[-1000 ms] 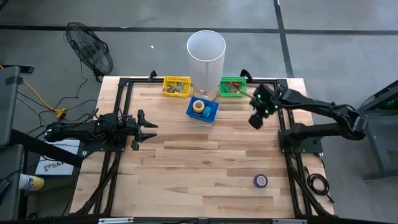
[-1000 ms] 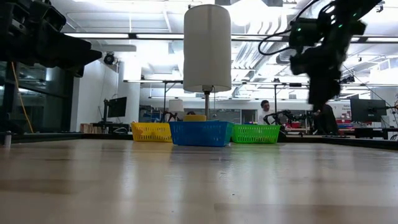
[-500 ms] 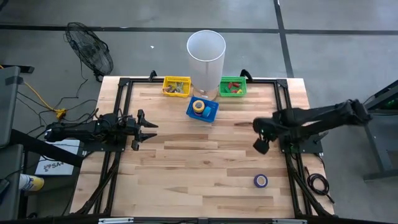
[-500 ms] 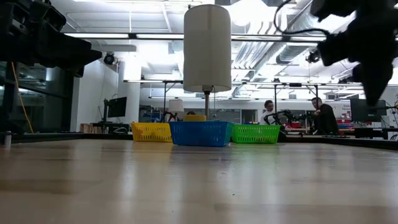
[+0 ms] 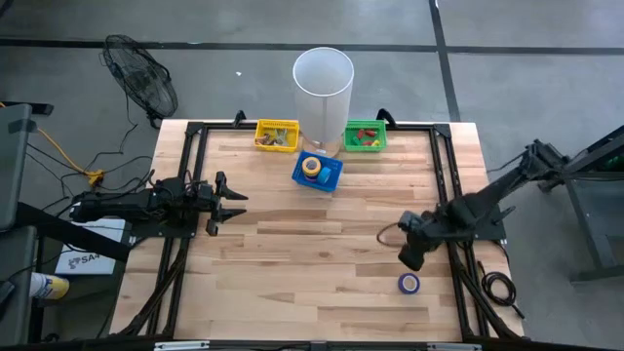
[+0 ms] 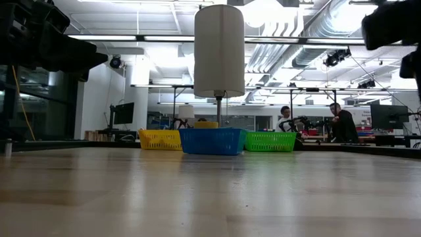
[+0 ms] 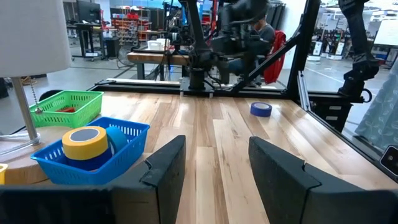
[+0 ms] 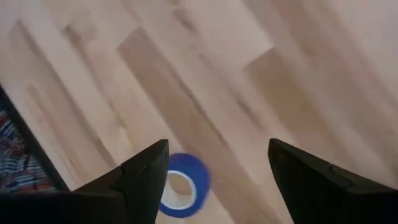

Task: Pick and place Stapler, Stapler remover, tape
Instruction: Put the violet tape into the blue basket

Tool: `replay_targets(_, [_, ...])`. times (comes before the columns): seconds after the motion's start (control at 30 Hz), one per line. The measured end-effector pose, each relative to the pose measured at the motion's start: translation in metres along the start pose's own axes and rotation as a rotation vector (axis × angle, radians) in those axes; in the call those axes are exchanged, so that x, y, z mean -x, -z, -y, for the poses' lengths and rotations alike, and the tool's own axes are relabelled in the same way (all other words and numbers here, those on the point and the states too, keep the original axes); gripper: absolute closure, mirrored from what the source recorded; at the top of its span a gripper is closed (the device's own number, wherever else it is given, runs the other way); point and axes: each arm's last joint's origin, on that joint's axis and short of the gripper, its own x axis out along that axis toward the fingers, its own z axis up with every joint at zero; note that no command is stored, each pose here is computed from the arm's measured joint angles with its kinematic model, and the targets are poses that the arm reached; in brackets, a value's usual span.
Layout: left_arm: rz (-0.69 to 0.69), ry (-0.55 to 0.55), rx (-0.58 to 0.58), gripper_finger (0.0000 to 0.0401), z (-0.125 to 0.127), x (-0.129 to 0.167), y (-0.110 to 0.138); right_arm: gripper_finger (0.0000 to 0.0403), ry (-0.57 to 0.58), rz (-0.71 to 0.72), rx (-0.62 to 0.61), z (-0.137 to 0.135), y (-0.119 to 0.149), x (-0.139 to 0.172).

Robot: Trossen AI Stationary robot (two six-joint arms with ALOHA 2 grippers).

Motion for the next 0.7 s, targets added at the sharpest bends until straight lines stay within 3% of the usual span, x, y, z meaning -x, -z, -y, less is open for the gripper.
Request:
replay_targets(0.13, [0.000, 0.001, 0.000, 0.0226, 0.000, 0.000, 0.000, 0.0137, -0.010, 0.000, 0.035, -0.017, 0.014, -0.014])
replay_targets(0.47, [0.000, 0.002, 0.000, 0.0226, 0.000, 0.000, 0.000, 0.0137, 0.121, -0.170, 0.037, -0.031, 0.042, -0.053])
replay_targets(0.7, [0.000, 0.002, 0.000, 0.0226, 0.000, 0.000, 0.000, 0.0137, 0.109, -0.176, 0.041, -0.039, 0.050, -0.066])
